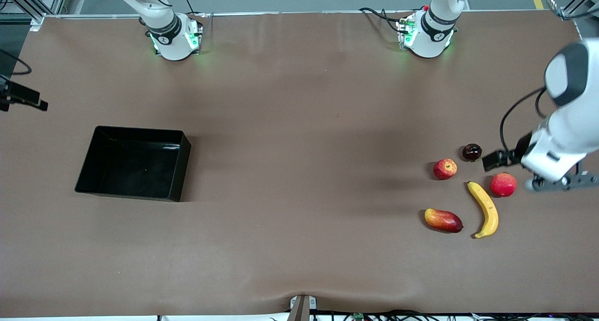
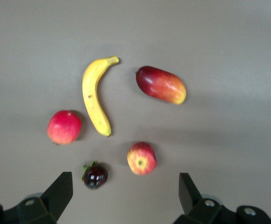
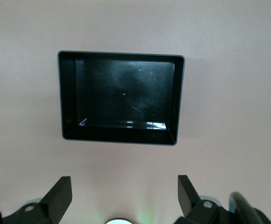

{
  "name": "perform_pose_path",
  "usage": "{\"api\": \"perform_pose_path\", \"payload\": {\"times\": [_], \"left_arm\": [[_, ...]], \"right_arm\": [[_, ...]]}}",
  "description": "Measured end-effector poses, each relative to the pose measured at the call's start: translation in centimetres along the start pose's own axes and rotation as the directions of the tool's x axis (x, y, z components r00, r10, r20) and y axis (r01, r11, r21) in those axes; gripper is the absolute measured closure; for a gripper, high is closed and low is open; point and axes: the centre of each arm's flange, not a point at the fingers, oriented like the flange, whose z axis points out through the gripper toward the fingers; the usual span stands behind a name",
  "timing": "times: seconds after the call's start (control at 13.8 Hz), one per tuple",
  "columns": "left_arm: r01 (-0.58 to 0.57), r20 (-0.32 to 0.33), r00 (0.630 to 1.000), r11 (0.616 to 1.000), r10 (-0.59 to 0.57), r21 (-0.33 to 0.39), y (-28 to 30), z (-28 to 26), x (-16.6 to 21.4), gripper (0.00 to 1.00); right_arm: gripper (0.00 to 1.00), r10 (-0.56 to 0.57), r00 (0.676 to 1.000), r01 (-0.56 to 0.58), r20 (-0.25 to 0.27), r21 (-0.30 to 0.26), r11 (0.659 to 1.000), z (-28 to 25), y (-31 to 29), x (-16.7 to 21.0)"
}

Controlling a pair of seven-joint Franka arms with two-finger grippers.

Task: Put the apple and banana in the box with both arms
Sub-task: 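Grasp the apple with the left gripper while the right gripper approaches the box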

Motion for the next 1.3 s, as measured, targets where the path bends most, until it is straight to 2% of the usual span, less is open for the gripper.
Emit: {"api": "perform_pose_path", "payload": {"times": [0.29, 0.58, 0.72, 0.94, 1.16, 1.3], "left_arm": [[0.046, 0.029, 0.999, 0.999, -0.046, -0.008, 0.7, 8.7, 1.8, 0.0], [0.057, 0.057, 0.997, 0.998, -0.057, -0.011, 1.3, 16.2, -0.1, 0.0], [0.052, 0.098, 0.994, 0.999, -0.052, -0.005, 1.4, 18.7, -1.8, 0.0], [0.046, 0.154, 0.987, 0.999, -0.046, 0.005, 1.4, 21.1, -3.7, 0.0], [0.044, 0.179, 0.983, 0.999, -0.045, 0.009, 1.4, 22.6, -5.0, 0.0], [0.044, 0.188, 0.981, 0.999, -0.045, 0.01, 1.4, 23.4, -5.6, 0.0]], "right_arm": [[0.0, 0.007, 1.0, -0.007, 0.019, 0.002, 1.0, 6.5, 3.7, 4.4], [0.0, 0.044, 0.997, -0.045, 0.055, 0.006, 0.999, 15.0, 7.9, 7.3], [0.0, 0.052, 0.997, -0.053, 0.052, 0.005, 0.999, 19.4, 9.4, 8.0], [0.0, 0.042, 0.999, -0.042, 0.02, -0.002, 0.999, 25.6, 10.6, 7.4], [0.0, 0.036, 0.999, -0.036, 0.019, -0.002, 0.999, 28.8, 11.2, 6.5], [0.18, 0.033, 0.999, -0.033, 0.022, 0.0, 0.999, 30.1, 11.6, 5.9]]}}
